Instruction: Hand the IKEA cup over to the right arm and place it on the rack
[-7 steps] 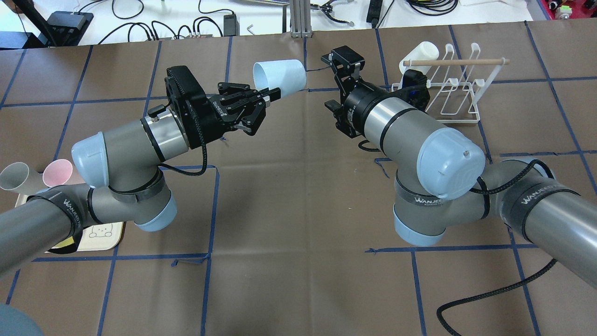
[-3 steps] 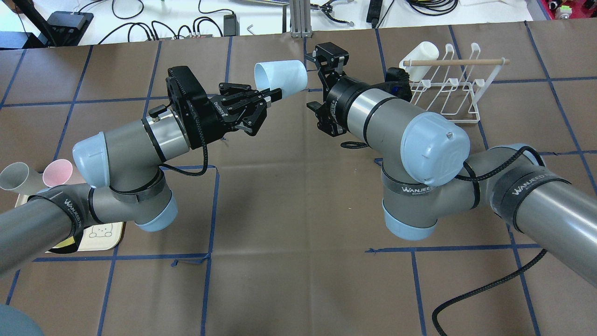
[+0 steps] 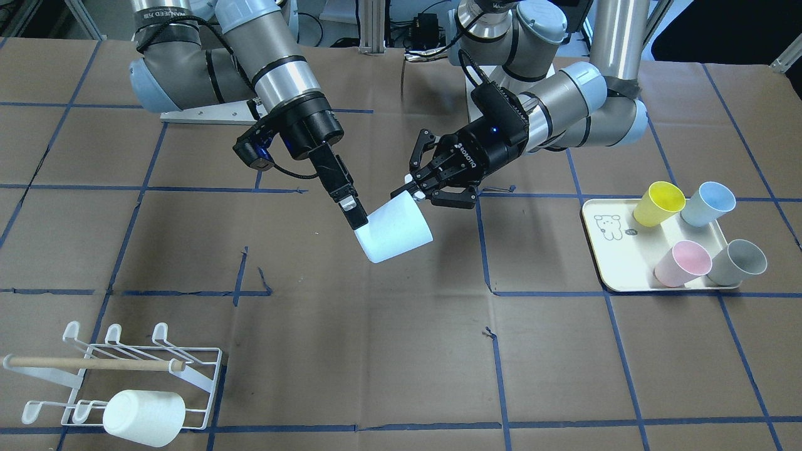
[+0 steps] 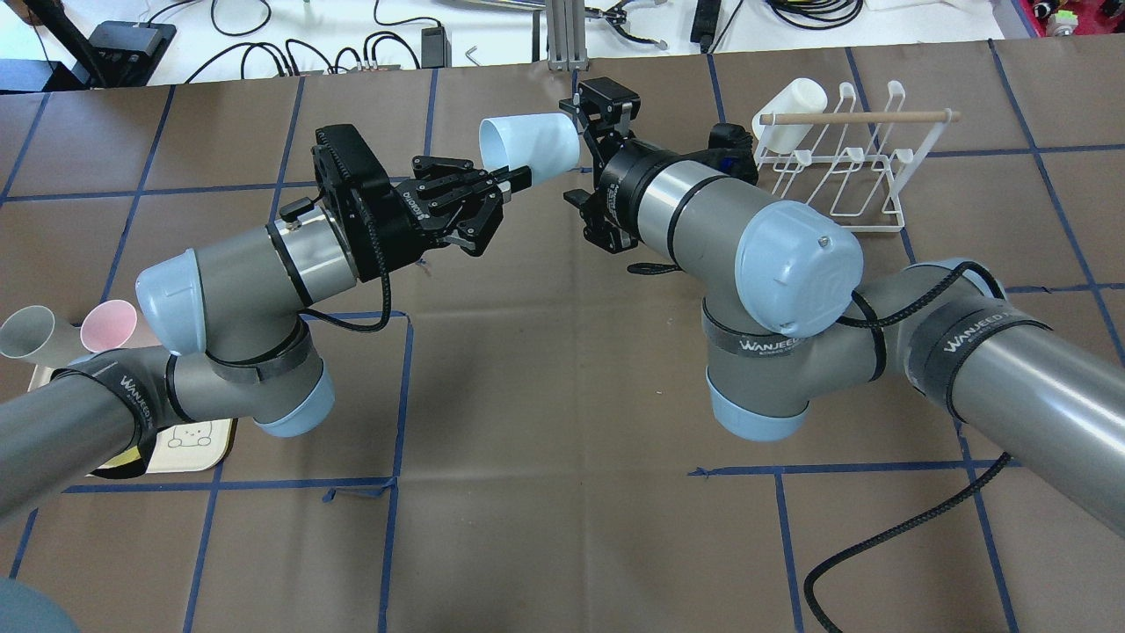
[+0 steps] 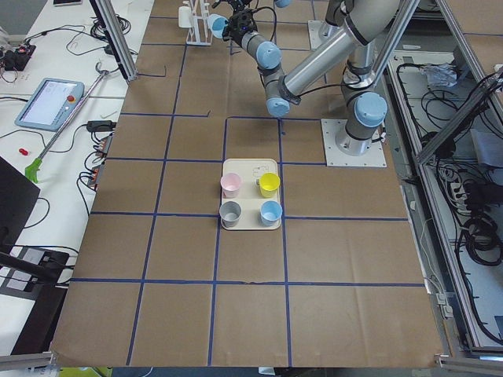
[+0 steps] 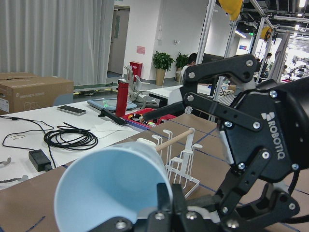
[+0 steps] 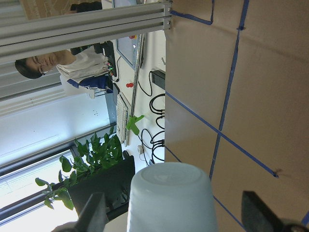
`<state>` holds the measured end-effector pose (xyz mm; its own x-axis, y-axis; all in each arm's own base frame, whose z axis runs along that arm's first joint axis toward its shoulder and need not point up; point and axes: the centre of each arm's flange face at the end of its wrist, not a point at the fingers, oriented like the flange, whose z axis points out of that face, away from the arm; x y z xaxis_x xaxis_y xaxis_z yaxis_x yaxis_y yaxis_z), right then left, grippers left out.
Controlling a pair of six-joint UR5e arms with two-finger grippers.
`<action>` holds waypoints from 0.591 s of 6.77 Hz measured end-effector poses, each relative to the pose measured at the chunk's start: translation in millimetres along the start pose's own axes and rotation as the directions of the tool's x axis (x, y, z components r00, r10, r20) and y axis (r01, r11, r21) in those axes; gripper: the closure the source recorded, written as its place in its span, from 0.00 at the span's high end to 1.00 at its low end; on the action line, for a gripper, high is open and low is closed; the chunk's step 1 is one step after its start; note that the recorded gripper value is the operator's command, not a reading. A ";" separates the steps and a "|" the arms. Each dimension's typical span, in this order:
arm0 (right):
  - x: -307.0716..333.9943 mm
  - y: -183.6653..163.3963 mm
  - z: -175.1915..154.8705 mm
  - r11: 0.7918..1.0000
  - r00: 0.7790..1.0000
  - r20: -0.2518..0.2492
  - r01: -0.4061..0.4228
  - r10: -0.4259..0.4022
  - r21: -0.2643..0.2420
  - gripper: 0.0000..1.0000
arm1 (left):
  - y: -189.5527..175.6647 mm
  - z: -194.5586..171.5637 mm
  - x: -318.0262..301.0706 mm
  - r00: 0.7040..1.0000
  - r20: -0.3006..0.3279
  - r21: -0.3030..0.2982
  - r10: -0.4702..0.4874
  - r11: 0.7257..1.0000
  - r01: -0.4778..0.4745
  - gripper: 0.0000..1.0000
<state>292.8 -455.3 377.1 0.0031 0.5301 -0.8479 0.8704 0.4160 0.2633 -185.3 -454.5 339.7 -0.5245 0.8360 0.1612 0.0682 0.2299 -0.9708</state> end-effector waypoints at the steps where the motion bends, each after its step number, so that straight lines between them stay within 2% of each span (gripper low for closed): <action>1: -0.9 1.7 6.5 1.000 1.000 -0.003 0.002 -0.002 -0.005 0.96 | 0.0 -0.1 0.6 1.000 -0.001 0.000 -0.001 1.000 0.001 0.12; 4: -4.8 4.2 19.1 1.000 1.000 -0.004 0.007 -0.007 -0.013 0.93 | -0.8 -0.6 2.0 1.000 -0.003 0.001 0.001 1.000 -0.001 0.12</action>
<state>305.8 -470.2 373.5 -0.0047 0.5301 -0.8479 0.8639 0.4292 0.2636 -185.9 -452.8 340.9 -0.5222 0.8375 0.1610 0.0675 0.2288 -0.9711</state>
